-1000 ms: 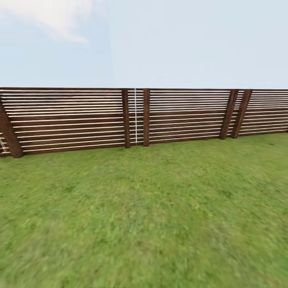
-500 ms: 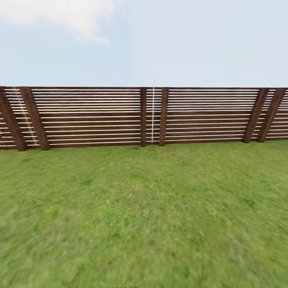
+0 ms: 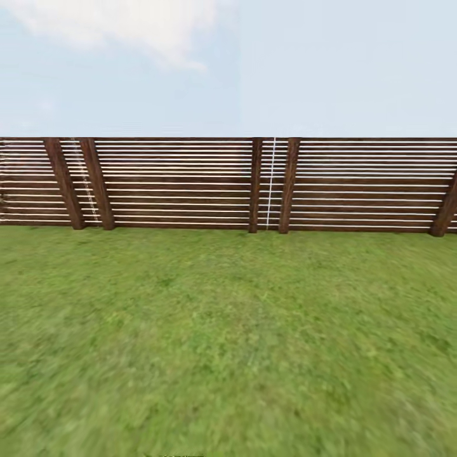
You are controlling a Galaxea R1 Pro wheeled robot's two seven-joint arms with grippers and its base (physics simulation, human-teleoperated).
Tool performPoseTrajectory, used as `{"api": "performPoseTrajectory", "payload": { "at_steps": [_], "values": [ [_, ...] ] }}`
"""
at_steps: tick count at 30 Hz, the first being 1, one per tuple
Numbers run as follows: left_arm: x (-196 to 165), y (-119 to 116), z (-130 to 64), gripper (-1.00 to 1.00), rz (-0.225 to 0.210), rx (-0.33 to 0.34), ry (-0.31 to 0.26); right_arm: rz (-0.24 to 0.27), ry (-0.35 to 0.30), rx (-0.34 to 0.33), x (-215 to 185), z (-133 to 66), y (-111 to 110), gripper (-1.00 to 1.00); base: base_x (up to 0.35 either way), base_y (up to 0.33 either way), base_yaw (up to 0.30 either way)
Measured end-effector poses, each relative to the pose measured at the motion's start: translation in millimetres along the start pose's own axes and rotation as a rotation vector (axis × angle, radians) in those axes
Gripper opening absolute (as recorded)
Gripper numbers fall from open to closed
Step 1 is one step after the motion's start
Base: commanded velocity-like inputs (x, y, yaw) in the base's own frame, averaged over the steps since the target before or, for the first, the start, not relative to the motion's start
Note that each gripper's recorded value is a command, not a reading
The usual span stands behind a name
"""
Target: Take the three Easter eggs out of the wicker basket on the lawn in the garden, then place them on the lawn next to a single tree (choose any tree) so that all three eggs are next to the same tree and none are left in the basket.
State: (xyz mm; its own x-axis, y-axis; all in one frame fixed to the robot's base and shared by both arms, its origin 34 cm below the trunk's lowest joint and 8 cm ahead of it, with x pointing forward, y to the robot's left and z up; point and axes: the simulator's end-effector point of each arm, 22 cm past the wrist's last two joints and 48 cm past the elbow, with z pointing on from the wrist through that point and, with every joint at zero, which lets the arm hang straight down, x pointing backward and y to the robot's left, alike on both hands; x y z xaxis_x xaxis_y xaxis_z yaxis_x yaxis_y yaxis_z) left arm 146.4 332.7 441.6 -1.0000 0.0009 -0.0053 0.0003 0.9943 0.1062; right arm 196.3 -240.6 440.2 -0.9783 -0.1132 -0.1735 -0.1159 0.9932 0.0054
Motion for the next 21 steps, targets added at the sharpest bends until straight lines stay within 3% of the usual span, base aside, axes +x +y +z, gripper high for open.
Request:
{"api": "performPoseTrajectory", "payload": {
  "at_steps": [21],
  "values": [
    [0.4,2.4,0.0,1.00,-0.001,-0.003,0.001,0.000,0.000,0.003,0.8,-0.1,-3.4,1.00,0.000,0.000,0.294]
  ]
}}
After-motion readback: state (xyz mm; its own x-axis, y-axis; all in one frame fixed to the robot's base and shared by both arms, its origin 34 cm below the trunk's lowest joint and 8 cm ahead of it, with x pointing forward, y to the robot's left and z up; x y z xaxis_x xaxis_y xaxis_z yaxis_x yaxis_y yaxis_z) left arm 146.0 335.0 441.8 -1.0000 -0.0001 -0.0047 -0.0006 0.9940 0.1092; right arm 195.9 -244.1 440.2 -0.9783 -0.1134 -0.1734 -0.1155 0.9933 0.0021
